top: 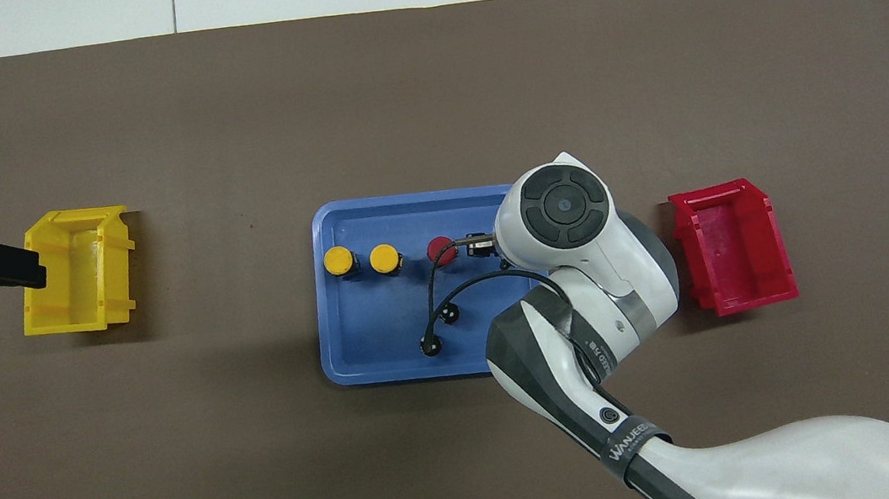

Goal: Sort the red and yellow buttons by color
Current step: 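Carry the red button to the red bin while the left gripper grasps a yellow button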

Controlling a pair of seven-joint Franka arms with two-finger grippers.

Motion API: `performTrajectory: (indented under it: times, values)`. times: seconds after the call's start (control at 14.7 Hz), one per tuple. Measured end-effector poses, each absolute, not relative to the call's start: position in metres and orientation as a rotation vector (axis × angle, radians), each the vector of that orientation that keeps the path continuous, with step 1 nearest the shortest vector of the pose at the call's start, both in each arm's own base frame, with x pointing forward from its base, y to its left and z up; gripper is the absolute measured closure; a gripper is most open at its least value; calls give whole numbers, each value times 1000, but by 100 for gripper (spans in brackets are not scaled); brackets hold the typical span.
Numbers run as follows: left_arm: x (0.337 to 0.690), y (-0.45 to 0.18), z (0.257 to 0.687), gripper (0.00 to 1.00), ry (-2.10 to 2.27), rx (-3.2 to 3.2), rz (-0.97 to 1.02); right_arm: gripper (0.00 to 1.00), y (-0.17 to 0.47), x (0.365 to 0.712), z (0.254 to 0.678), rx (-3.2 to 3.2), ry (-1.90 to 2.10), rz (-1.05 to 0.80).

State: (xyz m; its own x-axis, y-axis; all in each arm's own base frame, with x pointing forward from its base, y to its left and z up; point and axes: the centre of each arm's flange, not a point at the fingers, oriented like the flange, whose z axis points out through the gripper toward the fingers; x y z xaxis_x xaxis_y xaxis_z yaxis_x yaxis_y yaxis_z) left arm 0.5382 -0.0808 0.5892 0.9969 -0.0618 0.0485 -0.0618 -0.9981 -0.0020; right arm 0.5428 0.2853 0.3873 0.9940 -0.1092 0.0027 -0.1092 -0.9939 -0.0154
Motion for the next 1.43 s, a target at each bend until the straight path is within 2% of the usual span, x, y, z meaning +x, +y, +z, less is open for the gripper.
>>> performTrajectory:
  times: [0.07,0.14,0.2,0.34,0.41,0.61,0.75,1.02,1.22,1.43]
  values:
    - [537,-112,575,46,82,-3146,-109,59,270,550,413,-3099,176,10]
    - [532,-148,558,51,61,-3155,-139,59,247,556,438,-3084,149,24]
    - [524,-185,539,51,38,-3167,-164,59,214,558,461,-3084,100,47]
    - [509,-245,502,37,-17,-3185,-173,59,145,555,486,-3088,-9,94]
    - [505,-267,487,37,-39,-3193,-176,59,112,551,486,-3088,-45,111]
    - [506,-302,440,33,-70,-3195,-146,59,32,537,453,-3079,-128,154]
    - [511,-310,414,33,-81,-3199,-146,59,9,527,431,-3073,-177,159]
    - [510,-317,385,33,-90,-3198,-135,59,4,519,422,-3074,-251,113]
    - [505,-315,373,33,-90,-3191,-117,59,4,503,394,-3088,-266,25]
    - [499,-319,367,33,-81,-3189,-107,59,3,487,371,-3093,-266,26]
